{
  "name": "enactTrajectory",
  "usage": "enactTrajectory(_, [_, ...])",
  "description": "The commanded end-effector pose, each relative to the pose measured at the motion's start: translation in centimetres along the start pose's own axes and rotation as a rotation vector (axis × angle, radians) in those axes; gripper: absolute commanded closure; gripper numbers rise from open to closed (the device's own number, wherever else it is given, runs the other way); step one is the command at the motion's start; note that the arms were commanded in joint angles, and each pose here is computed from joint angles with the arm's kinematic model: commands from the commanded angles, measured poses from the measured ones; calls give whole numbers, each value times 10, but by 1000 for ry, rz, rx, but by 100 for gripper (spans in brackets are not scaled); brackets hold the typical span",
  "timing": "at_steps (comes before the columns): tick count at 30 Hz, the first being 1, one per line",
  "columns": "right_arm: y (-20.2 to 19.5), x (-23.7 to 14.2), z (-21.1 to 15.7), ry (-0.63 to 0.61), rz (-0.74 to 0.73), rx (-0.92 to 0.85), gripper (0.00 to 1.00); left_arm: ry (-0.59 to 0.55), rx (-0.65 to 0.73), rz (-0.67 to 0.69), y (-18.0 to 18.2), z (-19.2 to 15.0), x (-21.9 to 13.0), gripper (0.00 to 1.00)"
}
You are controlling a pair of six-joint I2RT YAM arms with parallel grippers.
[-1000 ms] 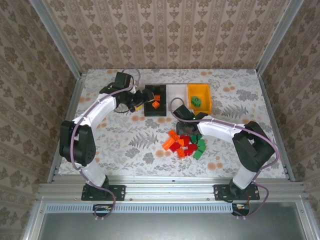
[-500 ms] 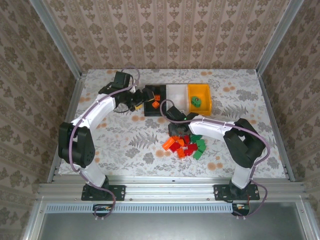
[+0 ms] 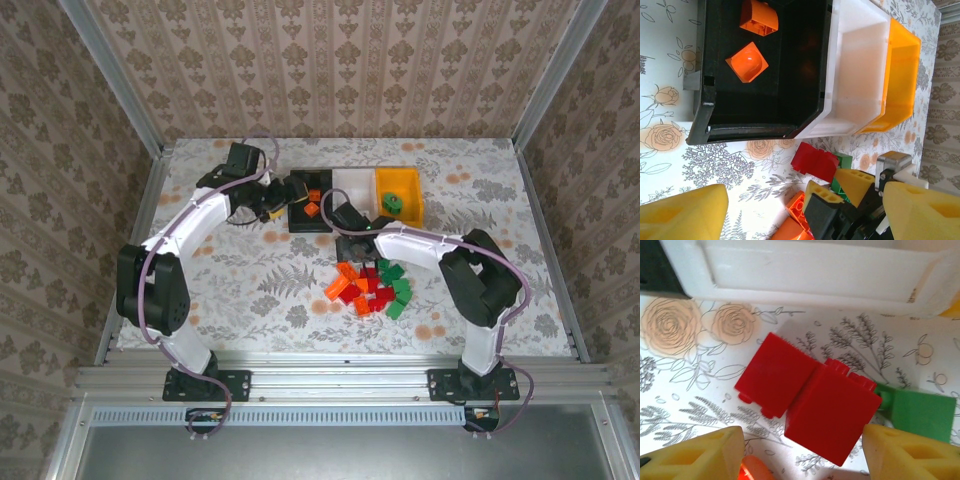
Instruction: Sort the legos into containers by color
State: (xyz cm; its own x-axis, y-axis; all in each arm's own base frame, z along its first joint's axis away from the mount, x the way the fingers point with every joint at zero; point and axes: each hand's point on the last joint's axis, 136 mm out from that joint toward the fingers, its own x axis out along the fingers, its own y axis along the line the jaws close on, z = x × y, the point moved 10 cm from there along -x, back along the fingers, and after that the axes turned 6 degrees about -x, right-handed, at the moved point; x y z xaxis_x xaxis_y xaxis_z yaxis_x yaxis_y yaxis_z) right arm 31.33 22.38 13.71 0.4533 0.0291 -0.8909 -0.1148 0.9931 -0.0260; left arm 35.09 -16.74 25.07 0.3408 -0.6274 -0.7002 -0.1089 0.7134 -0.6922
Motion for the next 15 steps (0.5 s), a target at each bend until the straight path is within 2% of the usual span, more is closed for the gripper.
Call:
enactTrajectory(1, [-7,3,-4,45,-17,23,36,-18,16,-24,-5,0,-11,18])
enactTrajectory(9, [-9,2,-3,22,-20,89,38,-15,12,-28,-4,0,-10,19])
enactTrajectory(15, [-3,13,12,1,-7,154,39,-13,8,-27,-3,1,-9,19])
